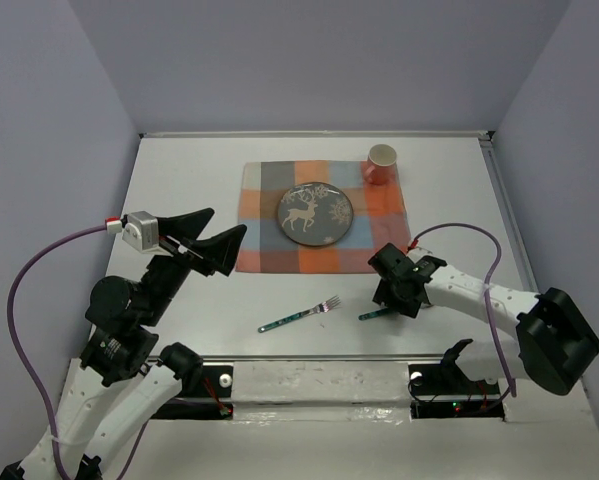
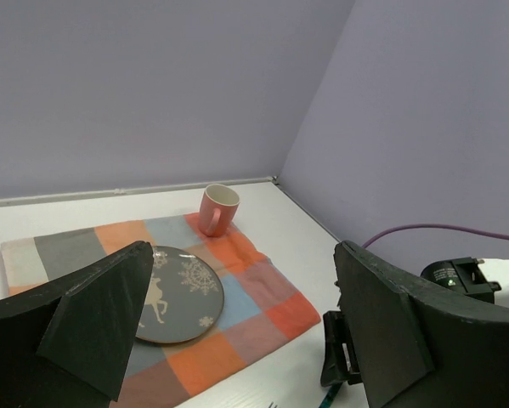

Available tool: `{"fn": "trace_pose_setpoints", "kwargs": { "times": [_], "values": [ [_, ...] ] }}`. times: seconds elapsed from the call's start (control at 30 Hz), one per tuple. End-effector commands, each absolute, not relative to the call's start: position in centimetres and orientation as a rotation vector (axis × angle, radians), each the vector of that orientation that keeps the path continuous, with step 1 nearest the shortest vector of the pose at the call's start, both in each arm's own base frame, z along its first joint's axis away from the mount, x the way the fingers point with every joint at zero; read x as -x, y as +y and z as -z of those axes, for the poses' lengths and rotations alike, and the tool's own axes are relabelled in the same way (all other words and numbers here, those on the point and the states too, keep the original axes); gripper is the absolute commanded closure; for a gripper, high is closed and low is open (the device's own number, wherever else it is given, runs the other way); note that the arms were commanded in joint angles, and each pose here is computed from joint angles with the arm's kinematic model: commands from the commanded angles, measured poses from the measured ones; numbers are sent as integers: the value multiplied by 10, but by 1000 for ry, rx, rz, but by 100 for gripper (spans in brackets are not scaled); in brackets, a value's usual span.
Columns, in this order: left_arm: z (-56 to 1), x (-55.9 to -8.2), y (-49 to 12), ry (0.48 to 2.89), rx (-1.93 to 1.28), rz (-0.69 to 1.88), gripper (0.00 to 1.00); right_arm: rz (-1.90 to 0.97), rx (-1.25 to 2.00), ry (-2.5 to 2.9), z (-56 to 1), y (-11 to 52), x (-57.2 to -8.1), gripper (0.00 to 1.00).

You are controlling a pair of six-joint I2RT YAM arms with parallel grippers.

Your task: Set the dinner table for one person

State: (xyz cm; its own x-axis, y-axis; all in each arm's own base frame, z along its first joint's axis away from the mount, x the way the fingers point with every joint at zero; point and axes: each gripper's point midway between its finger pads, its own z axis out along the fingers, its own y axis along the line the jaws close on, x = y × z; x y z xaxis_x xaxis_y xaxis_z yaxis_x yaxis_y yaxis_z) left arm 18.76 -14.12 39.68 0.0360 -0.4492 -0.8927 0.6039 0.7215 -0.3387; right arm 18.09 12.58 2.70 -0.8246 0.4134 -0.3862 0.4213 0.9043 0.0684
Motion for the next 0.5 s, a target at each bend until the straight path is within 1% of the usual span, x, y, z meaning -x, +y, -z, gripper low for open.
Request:
{"fn": "trace_pose_setpoints", "kwargs": {
  "times": [0.0,0.2,0.4,0.47],
  "values": [
    [-407,-185,-142,1258,-155,822,1,10,-632,2646,-23,130,-187,39],
    [-407,-185,-142,1258,-155,822,1,22,-641,2640,-21,127,-186,46],
    [-406,-186,-141,1260,-153,819,1,40,-655,2644,-16,124,-182,51],
    [-406,-186,-142,1261,-155,821,1,38,-662,2640,-16,123,-181,55]
  ]
}}
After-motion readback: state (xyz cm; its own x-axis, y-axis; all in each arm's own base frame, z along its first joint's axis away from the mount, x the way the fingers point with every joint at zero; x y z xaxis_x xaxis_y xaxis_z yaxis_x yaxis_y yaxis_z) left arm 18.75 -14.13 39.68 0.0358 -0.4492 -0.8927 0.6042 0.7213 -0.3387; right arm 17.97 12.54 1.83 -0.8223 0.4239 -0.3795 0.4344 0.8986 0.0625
